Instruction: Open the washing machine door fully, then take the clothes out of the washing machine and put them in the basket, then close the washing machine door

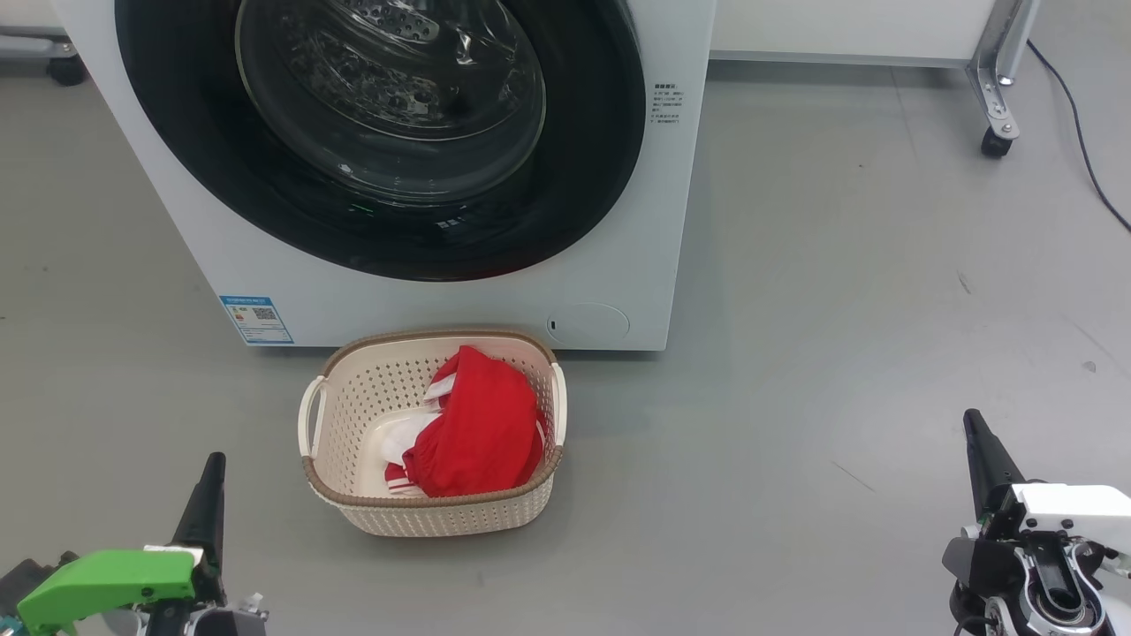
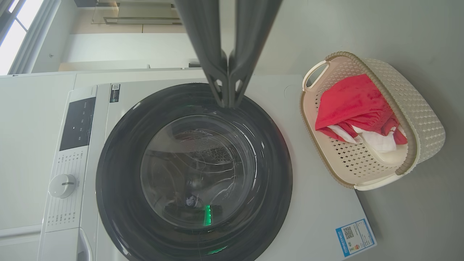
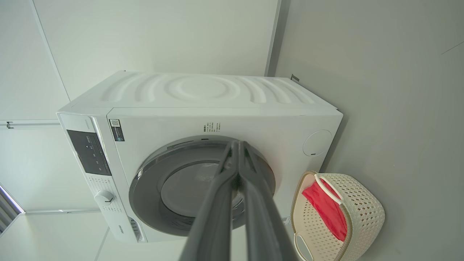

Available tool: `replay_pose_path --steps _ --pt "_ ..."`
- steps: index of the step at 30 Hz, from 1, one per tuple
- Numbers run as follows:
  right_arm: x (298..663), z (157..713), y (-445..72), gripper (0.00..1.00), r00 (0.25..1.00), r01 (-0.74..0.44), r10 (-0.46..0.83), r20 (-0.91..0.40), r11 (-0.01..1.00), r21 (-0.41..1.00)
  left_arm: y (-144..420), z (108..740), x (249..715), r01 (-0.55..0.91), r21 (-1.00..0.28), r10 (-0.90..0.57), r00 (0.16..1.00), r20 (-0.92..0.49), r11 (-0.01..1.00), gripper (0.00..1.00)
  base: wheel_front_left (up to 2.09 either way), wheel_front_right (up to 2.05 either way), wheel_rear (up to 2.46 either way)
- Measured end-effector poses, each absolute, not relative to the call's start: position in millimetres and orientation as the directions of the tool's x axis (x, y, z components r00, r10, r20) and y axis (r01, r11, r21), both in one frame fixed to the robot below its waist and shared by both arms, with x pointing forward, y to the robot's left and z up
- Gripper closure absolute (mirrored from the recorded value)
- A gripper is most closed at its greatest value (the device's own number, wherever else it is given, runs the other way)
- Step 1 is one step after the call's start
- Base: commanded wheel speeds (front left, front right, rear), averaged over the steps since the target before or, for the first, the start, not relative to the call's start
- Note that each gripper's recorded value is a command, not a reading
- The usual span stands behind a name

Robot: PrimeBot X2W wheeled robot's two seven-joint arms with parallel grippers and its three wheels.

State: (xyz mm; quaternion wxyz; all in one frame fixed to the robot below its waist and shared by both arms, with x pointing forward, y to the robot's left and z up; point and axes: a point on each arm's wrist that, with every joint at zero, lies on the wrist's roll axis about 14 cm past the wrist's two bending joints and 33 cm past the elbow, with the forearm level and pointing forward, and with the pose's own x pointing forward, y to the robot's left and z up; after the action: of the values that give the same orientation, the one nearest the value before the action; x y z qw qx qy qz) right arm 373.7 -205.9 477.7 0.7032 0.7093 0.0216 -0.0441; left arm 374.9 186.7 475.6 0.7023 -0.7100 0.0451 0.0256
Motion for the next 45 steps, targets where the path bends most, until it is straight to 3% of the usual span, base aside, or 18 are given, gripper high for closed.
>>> replay_pose_path --steps 45 --pt "373.7 477.7 -206.2 1.00 0.995 0.092 -0.033 -0.093 -0.011 0.996 186.3 477.0 375.3 -0.096 -0.995 -0.029 0.995 -0.095 -0.009 1.00 0.00 0.00 0.00"
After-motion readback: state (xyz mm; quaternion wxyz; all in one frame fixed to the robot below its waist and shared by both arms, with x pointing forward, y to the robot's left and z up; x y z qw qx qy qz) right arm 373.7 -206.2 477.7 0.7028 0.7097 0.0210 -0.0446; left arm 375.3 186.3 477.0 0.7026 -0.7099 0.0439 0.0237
